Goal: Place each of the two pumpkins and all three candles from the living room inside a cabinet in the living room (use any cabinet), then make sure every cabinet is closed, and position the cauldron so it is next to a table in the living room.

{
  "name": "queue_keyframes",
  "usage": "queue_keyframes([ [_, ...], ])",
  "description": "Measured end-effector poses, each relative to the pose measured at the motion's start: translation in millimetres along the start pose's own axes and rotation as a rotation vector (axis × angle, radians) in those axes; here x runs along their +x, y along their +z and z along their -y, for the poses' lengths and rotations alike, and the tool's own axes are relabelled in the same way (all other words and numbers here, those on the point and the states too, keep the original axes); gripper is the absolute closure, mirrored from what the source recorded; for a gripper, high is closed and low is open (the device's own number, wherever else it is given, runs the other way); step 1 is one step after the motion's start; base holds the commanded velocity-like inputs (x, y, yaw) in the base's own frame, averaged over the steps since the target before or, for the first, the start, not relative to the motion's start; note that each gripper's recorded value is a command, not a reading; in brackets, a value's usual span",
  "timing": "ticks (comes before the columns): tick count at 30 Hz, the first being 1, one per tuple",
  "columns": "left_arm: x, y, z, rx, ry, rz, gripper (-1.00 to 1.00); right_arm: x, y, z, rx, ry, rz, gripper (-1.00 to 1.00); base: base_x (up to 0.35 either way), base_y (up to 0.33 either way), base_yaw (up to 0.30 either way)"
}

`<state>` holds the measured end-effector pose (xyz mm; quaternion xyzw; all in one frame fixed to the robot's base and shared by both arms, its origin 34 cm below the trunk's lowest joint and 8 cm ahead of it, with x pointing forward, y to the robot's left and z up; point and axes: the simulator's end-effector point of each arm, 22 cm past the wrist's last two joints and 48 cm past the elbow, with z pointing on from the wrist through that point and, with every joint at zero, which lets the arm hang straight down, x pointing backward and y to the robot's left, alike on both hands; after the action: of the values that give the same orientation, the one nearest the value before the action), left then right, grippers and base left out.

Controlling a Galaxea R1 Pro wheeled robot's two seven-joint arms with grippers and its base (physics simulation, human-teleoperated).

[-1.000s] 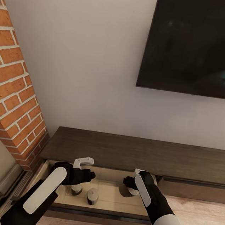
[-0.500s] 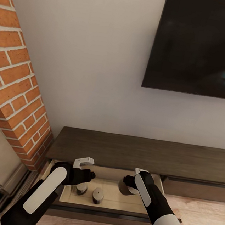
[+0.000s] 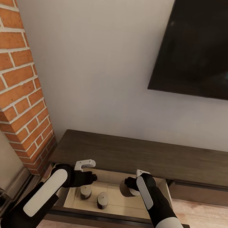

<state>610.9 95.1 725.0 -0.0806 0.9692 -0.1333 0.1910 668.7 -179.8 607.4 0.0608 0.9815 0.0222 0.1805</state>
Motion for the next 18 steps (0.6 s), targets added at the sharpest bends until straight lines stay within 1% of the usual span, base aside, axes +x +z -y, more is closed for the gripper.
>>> queue_keyframes([
  [5,0.6,-0.1,1.5,0.005,-0.001,-0.002,-1.0,-0.6,-0.3,0.3,0.0,0.0,0.001,1.0,0.0,0.0,0.0],
  [15,7.4,15.2,-4.0,0.011,-0.007,-0.003,-1.0,7.5,16.3,1.1,0.0,-0.001,0.002,1.0,0.0,0.0,0.0],
  [17,6.4,17.5,-6.4,0.023,-0.027,-0.006,-1.0,9.5,19.9,1.6,0.001,-0.001,0.0,1.0,0.0,0.0,0.0],
  [18,4.7,17.8,-8.1,0.044,-0.059,-0.015,-1.0,10.5,21.6,2.0,0.001,0.0,0.0,1.0,0.0,0.0,0.0],
])
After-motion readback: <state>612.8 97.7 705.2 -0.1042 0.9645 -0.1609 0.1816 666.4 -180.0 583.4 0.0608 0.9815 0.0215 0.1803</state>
